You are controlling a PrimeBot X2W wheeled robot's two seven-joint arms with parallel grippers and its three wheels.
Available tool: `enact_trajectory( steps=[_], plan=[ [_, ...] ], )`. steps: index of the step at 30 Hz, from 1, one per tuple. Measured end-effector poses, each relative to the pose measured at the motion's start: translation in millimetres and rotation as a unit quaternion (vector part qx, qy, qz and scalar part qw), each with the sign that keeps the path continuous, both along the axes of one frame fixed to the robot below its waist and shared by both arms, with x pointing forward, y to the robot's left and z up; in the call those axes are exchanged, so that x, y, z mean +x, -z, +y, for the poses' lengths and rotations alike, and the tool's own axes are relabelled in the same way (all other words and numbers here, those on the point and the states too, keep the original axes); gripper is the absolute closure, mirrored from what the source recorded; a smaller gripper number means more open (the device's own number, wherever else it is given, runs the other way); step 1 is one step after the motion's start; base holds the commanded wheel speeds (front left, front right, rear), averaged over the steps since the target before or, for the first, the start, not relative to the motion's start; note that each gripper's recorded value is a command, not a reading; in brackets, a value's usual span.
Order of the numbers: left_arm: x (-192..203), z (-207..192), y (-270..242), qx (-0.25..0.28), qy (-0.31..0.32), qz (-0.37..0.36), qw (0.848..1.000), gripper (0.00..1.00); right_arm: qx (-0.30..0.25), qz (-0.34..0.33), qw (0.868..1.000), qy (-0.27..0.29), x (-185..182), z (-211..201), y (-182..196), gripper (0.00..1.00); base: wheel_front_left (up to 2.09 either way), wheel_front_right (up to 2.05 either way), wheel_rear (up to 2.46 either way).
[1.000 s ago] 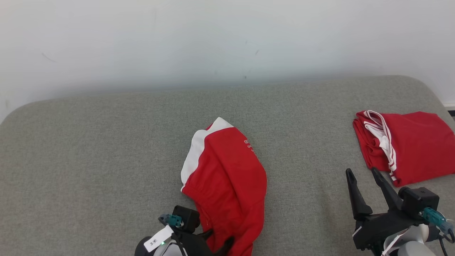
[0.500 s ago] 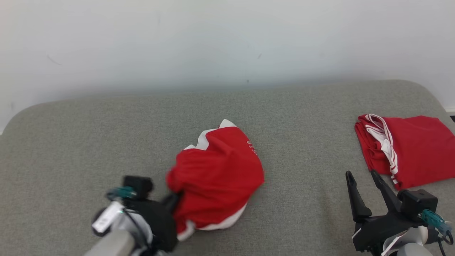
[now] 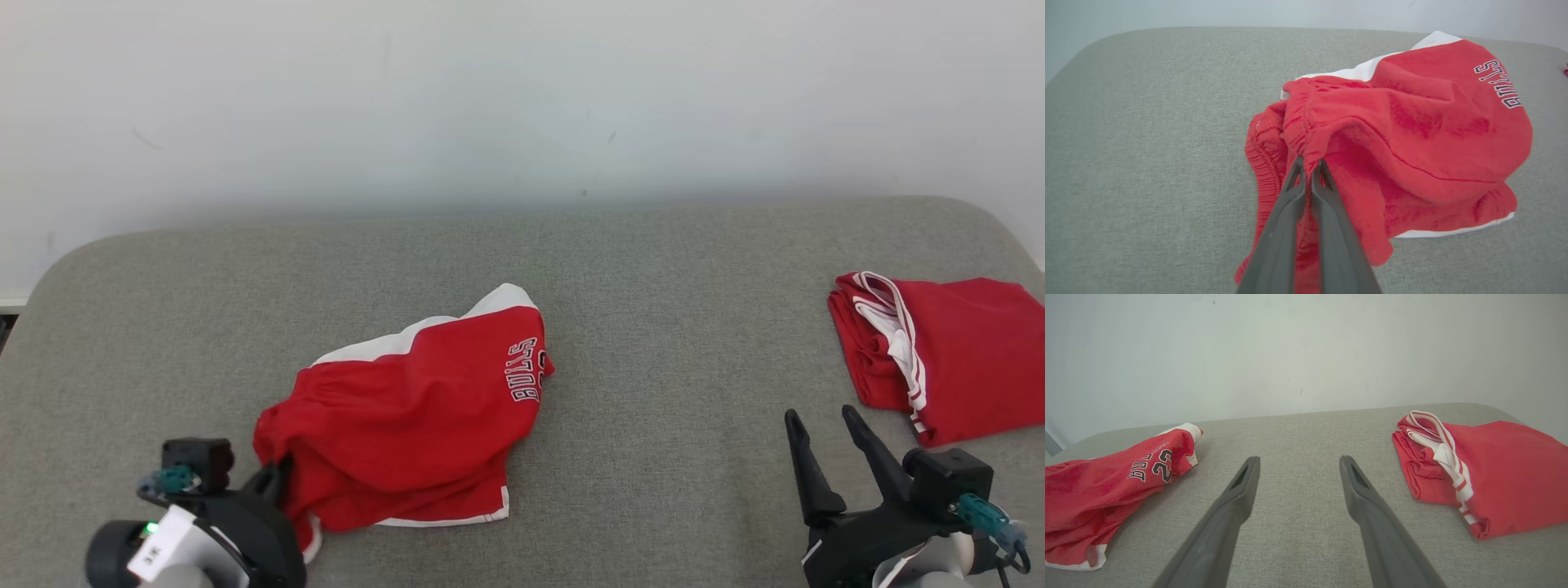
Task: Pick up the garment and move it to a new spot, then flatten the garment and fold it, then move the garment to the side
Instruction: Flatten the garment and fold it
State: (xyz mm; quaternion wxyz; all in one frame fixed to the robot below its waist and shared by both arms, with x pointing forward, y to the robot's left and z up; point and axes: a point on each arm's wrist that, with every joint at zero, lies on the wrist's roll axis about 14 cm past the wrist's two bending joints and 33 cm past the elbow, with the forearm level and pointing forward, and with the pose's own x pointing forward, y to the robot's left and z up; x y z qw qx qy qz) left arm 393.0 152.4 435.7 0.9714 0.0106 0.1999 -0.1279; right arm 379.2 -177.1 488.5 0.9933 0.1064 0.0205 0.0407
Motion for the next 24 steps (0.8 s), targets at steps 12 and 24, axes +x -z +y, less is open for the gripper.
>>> enact_trajectory(
  steps=[12,24],
  plan=[
    [4,8,-18,-0.008,-0.025,-0.066,0.997,0.0,0.009,0.001,0.998,-0.062,6,39,0,0.0,0.0,0.0,0.0],
    [-18,12,-3,-0.035,-0.046,-0.067,0.996,0.0,0.03,0.034,0.99,-0.137,1,89,15,0.0,0.0,0.0,0.0]
  ],
)
